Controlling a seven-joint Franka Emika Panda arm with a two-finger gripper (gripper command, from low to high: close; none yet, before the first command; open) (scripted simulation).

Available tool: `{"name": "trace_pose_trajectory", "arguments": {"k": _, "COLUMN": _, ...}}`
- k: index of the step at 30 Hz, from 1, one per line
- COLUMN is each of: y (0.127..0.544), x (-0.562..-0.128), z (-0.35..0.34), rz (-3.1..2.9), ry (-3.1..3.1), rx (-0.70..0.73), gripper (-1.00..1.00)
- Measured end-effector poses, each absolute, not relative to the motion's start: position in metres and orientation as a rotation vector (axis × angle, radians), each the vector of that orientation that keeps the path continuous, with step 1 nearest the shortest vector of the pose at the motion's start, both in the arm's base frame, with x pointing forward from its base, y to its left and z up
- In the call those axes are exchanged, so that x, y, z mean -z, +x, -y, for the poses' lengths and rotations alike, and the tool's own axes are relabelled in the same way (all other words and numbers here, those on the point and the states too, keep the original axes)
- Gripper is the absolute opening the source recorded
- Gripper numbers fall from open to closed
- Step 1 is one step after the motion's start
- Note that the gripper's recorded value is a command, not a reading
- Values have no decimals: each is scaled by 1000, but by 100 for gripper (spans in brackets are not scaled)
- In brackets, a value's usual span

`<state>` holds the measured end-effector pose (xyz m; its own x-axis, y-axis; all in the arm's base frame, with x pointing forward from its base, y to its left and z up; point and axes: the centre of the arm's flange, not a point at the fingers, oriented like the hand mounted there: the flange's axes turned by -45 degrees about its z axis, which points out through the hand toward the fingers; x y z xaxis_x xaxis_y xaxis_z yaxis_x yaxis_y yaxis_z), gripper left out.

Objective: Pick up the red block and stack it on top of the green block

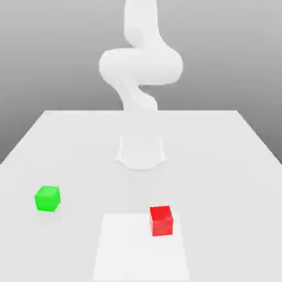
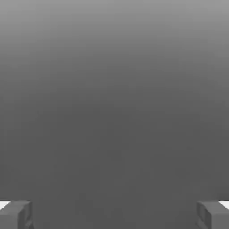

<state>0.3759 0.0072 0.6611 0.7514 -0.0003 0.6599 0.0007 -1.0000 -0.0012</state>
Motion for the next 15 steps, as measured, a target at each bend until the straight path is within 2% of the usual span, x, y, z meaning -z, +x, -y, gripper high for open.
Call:
{"name": "trace_pose_trajectory", "arguments": {"k": 4, "y": 415, "x": -562, "z": -20, "rz": 42, "ry": -3019, "rx": 884, "gripper": 0}}
{"name": "trace_pose_trajectory", "arguments": {"k": 8, "y": 429, "x": -462, "z": -30, "rz": 83, "ry": -3078, "rx": 658, "gripper": 0}}
{"name": "trace_pose_trajectory", "arguments": {"k": 12, "y": 420, "x": -361, "z": -39, "rz": 124, "ry": -3118, "rx": 419, "gripper": 0}}
{"name": "trace_pose_trajectory", "arguments": {"k": 15, "y": 396, "x": -285, "z": -45, "rz": 158, "ry": -3134, "rx": 221, "gripper": 0}}
